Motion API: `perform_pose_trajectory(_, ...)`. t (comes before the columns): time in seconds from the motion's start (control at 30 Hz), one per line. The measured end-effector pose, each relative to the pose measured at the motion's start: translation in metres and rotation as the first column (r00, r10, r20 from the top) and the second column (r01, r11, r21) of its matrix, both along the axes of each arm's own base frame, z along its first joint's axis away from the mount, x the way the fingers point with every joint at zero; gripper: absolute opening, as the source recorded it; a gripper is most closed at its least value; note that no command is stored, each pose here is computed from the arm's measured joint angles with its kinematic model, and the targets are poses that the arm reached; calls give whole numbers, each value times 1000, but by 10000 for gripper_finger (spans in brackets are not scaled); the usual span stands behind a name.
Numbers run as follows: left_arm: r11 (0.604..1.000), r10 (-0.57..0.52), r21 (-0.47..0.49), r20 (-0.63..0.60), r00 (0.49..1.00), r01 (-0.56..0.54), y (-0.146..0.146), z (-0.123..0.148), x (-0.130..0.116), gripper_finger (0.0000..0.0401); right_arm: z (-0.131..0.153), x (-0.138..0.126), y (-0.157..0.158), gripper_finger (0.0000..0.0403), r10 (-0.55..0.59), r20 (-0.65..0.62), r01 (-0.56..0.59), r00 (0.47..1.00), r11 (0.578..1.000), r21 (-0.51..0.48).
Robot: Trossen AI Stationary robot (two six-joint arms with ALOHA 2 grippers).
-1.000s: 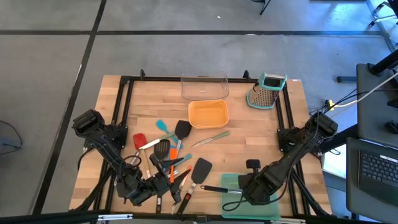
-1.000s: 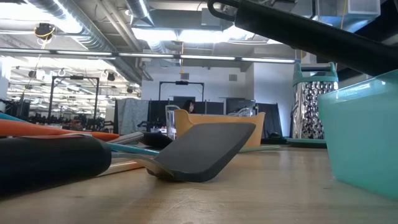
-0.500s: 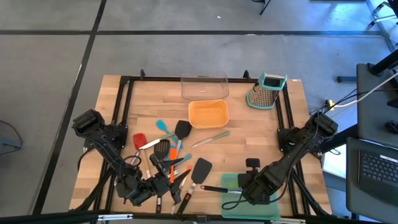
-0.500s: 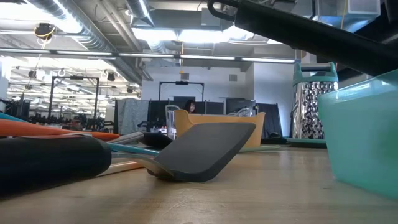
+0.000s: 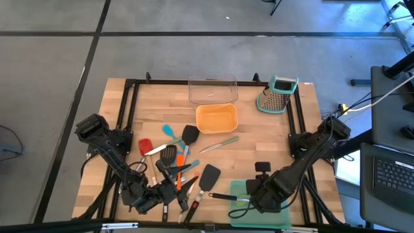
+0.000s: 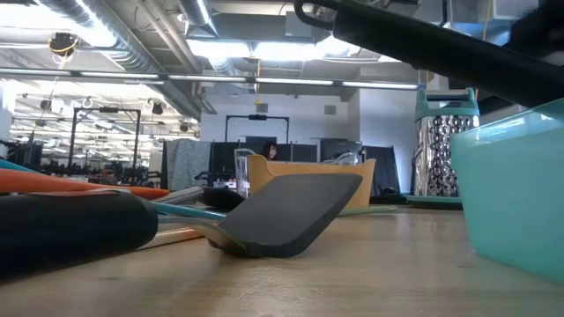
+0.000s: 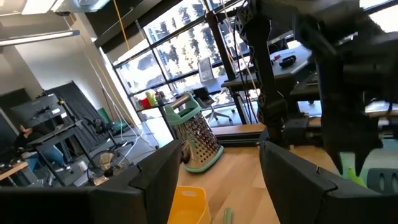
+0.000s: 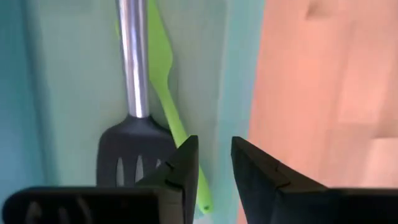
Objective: Pick & Place Kitchen Items
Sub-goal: Put the left green knife into the transparent bin
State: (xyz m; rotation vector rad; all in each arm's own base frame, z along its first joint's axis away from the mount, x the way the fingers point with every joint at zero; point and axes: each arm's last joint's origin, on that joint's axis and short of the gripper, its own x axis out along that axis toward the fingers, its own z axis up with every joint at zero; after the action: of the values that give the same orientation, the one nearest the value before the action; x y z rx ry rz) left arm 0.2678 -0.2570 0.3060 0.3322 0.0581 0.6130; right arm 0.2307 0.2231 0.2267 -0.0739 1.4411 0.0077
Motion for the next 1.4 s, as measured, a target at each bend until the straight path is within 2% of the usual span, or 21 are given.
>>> perform_pose_trajectory(0.13,1000,10,2,-6,1000,-10,0,0,0,214,31,11,0,98,33,86,-31,996,999,-31)
perform_pose_trajectory(0.27,999,36,-5,-13,999,-37,1,0,0,214,64,25,2,98,79,263,-61,962,995,-74)
perform_pose_trajectory(0.47,993,117,-23,-38,992,-118,3,-1,-2,214,105,44,13,99,165,530,-143,832,986,-83)
perform_pose_trajectory(0.57,993,117,-27,-35,992,-118,3,-1,-2,214,122,57,15,99,123,659,-118,742,992,-52)
perform_pose_trajectory(0.7,992,119,-28,-34,992,-120,4,-1,-1,214,133,68,13,99,51,736,-84,675,996,8)
perform_pose_trajectory(0.8,993,115,-38,-28,993,-116,2,-1,-3,214,134,72,7,99,73,744,-78,664,997,-28)
perform_pose_trajectory(0.87,994,106,-38,-28,994,-107,0,-1,-5,214,129,74,3,99,135,721,-104,680,991,-88)
perform_pose_trajectory(0.93,995,90,-26,-36,995,-91,-4,-1,-9,214,121,78,-3,99,150,697,-102,701,989,-110)
perform_pose_trajectory(1.1,998,42,52,-88,995,-38,-16,-1,-22,214,101,85,-11,99,123,668,-100,734,992,-73)
perform_pose_trajectory(1.27,981,-100,154,-102,990,115,-28,0,-29,214,81,90,-11,99,115,670,-132,734,991,-25)
perform_pose_trajectory(1.4,967,-209,140,-40,977,213,-28,1,-25,214,69,90,-7,99,121,687,-143,716,989,-24)
